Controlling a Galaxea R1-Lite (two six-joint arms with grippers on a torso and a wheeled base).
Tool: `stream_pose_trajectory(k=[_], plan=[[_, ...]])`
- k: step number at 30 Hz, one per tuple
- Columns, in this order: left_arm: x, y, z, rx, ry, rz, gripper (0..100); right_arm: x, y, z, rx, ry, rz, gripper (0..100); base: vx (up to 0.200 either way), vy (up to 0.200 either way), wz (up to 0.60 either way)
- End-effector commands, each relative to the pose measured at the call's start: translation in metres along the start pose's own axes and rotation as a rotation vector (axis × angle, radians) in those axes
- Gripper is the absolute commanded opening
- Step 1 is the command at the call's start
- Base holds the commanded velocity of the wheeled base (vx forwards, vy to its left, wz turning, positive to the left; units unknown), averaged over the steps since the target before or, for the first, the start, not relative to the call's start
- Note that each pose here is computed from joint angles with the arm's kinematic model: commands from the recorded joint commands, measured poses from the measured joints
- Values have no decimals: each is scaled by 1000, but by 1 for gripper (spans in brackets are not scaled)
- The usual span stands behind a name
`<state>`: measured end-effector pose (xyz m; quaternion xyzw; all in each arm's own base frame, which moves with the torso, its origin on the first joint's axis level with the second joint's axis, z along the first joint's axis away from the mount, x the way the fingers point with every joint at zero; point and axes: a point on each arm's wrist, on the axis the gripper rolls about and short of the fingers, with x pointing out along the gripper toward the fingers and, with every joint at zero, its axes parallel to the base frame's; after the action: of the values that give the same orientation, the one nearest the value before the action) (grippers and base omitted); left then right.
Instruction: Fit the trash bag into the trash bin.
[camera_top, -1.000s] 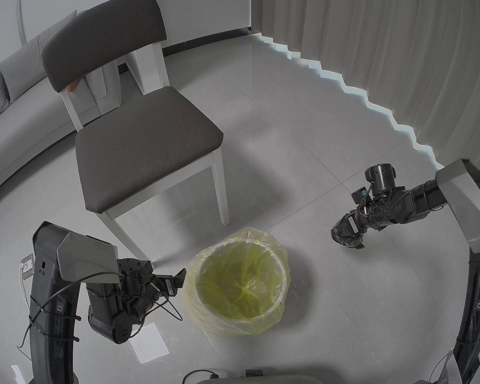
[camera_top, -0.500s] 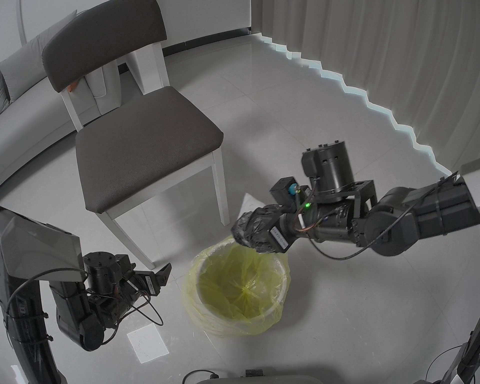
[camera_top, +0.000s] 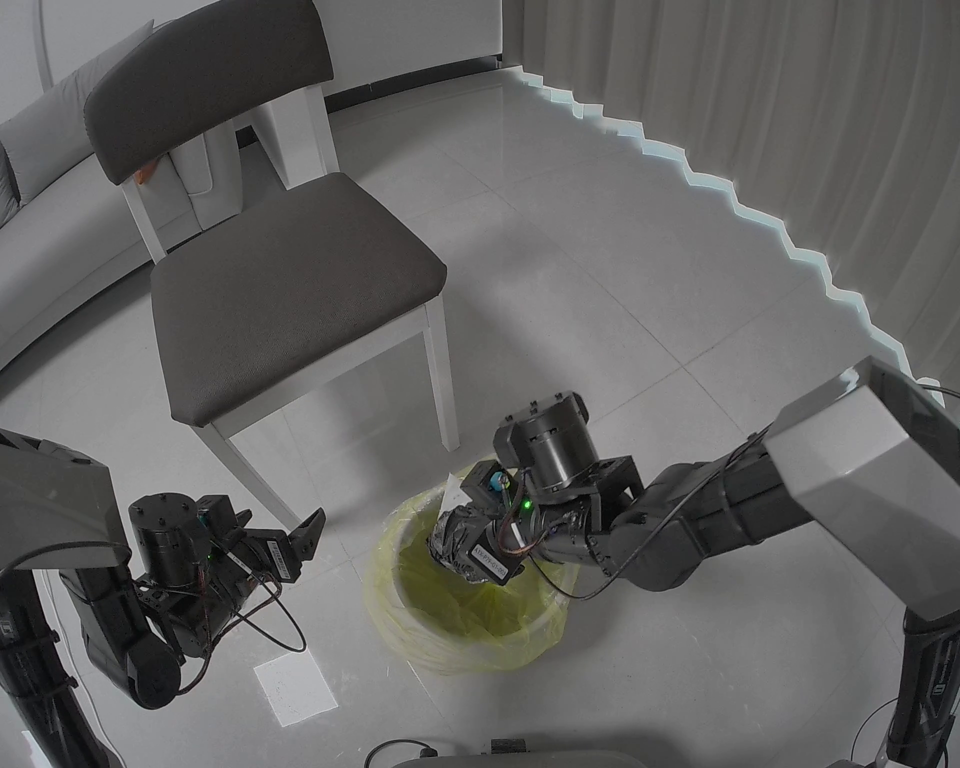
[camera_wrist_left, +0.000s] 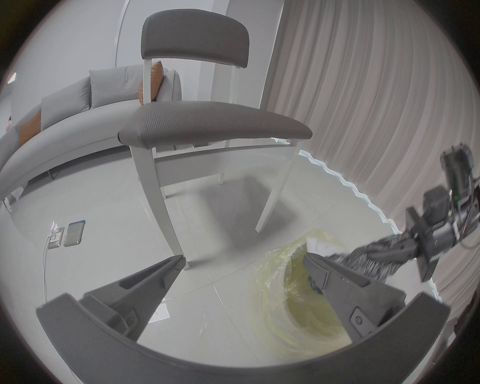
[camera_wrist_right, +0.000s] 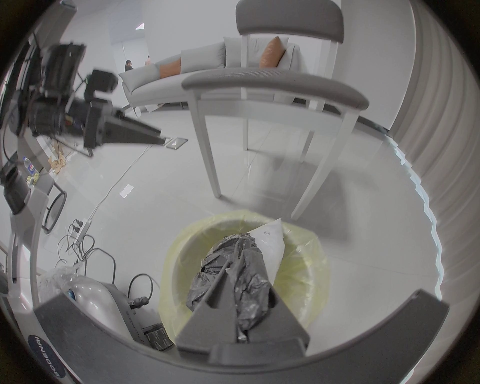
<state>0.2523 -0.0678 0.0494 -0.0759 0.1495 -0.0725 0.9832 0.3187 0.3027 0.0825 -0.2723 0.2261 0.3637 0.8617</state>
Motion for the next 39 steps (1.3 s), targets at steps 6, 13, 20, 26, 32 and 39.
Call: stream_pose_trajectory(k=[6, 13, 20, 26, 32, 39], plan=[[0, -4, 2, 0, -20, -15, 100, 50, 13, -43, -7, 125, 34, 0, 0, 0, 0], [-2, -2, 3, -3, -25, -9, 100, 88, 8, -66, 15, 166, 23, 0, 0, 0, 0], [0, -2, 1, -3, -13, -6, 100, 100, 8, -77, 21, 188, 23, 0, 0, 0, 0], [0, -3, -3, 0, -1, -2, 100, 112, 9, -90, 25, 210, 25, 0, 0, 0, 0], [-2, -6, -1, -14, -14, 5, 100, 113, 8, -87, 27, 198, 19, 0, 0, 0, 0], [-4, -6, 3, -19, -29, 8, 100, 112, 7, -84, 34, 190, 13, 100, 0, 0, 0]])
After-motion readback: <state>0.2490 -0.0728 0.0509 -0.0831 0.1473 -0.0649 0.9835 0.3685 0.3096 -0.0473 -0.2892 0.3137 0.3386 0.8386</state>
